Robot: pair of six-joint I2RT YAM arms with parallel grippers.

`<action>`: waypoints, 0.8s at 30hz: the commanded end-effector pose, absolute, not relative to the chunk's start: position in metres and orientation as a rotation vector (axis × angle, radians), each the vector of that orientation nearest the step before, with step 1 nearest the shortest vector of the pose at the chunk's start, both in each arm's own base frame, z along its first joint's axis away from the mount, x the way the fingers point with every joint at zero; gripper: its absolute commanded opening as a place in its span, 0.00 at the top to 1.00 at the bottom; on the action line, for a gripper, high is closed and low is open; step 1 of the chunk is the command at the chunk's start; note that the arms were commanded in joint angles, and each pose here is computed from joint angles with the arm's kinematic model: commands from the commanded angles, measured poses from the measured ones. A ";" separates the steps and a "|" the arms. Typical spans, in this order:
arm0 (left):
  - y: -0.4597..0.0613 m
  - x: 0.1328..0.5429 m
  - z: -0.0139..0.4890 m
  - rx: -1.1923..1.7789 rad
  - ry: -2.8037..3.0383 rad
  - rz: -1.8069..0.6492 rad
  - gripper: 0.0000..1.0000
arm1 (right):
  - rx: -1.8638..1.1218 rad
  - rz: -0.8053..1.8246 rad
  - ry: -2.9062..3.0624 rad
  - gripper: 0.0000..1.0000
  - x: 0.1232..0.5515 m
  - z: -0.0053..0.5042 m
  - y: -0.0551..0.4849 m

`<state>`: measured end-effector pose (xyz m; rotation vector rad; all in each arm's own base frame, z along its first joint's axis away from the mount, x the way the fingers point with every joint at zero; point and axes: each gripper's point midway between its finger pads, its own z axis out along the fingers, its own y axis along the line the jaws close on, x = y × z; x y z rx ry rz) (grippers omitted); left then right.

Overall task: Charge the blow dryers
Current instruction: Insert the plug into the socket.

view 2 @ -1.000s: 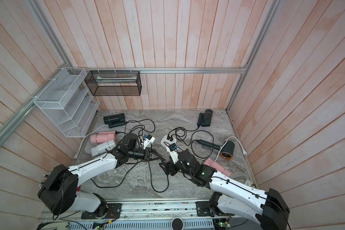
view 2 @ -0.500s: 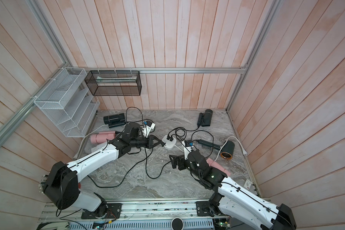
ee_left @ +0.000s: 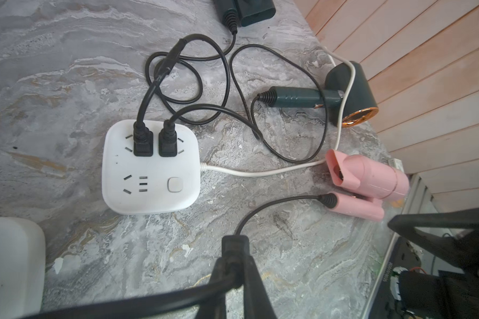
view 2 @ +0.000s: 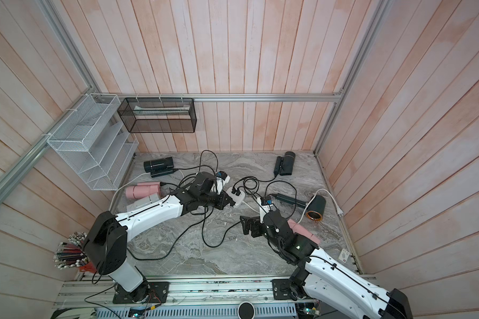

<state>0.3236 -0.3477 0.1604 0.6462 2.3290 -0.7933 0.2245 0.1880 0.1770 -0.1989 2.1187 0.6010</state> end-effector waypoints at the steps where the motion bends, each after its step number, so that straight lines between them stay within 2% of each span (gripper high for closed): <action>1: -0.351 0.329 0.170 0.653 2.294 -0.682 0.90 | -0.162 0.542 2.120 0.03 0.228 0.174 0.177; 10: -0.358 0.327 0.184 0.653 2.286 -0.557 0.90 | -0.100 0.496 2.111 0.04 0.233 0.173 0.168; 15: -0.350 0.343 0.176 0.610 2.319 -0.517 0.90 | -0.120 0.524 2.094 0.00 0.230 0.176 0.170; 24: -0.345 0.363 0.164 0.582 2.344 -0.520 0.90 | -0.193 0.626 2.021 0.00 0.221 0.188 0.180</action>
